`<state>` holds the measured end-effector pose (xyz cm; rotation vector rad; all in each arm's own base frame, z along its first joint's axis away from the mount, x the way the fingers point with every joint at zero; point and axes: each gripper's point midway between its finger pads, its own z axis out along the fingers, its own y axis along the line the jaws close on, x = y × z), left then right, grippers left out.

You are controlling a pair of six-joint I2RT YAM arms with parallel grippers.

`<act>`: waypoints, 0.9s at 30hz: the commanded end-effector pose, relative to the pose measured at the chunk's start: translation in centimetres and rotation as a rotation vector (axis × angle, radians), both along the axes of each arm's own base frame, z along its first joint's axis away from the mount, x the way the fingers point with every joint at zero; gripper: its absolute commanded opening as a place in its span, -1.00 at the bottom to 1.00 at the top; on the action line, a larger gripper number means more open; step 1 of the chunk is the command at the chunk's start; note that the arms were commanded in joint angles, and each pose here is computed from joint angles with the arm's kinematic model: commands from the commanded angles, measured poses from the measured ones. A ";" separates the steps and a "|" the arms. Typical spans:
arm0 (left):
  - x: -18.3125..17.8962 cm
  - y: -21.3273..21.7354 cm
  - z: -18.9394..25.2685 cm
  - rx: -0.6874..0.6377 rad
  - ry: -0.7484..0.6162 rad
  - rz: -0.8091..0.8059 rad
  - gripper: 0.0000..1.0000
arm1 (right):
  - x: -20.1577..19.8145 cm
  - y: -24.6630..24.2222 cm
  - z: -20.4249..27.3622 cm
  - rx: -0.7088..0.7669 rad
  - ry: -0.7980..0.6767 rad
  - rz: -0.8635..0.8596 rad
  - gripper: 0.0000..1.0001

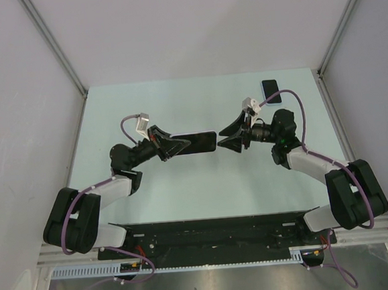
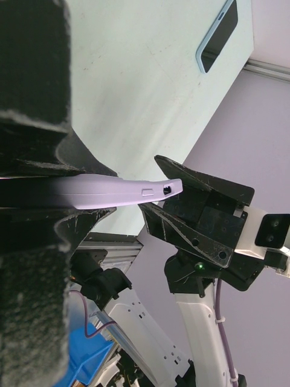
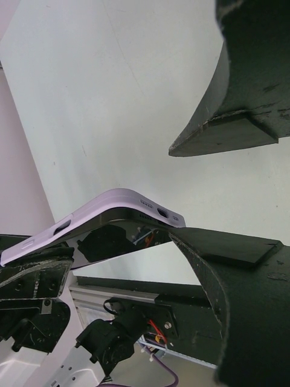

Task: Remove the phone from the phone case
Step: Remove the phone case from the phone.

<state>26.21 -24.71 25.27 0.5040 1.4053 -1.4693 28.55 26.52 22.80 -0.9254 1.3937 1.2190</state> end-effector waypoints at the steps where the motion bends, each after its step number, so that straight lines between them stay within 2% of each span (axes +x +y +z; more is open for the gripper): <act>1: -1.8 0.8 5.7 -0.109 -0.306 0.004 -0.99 | 0.0 0.4 0.2 0.002 -0.044 0.013 0.09; 27: -2.3 0.6 5.5 -0.112 -0.296 -0.032 -0.99 | 0.6 0.7 -0.4 -0.010 -0.045 -0.020 0.09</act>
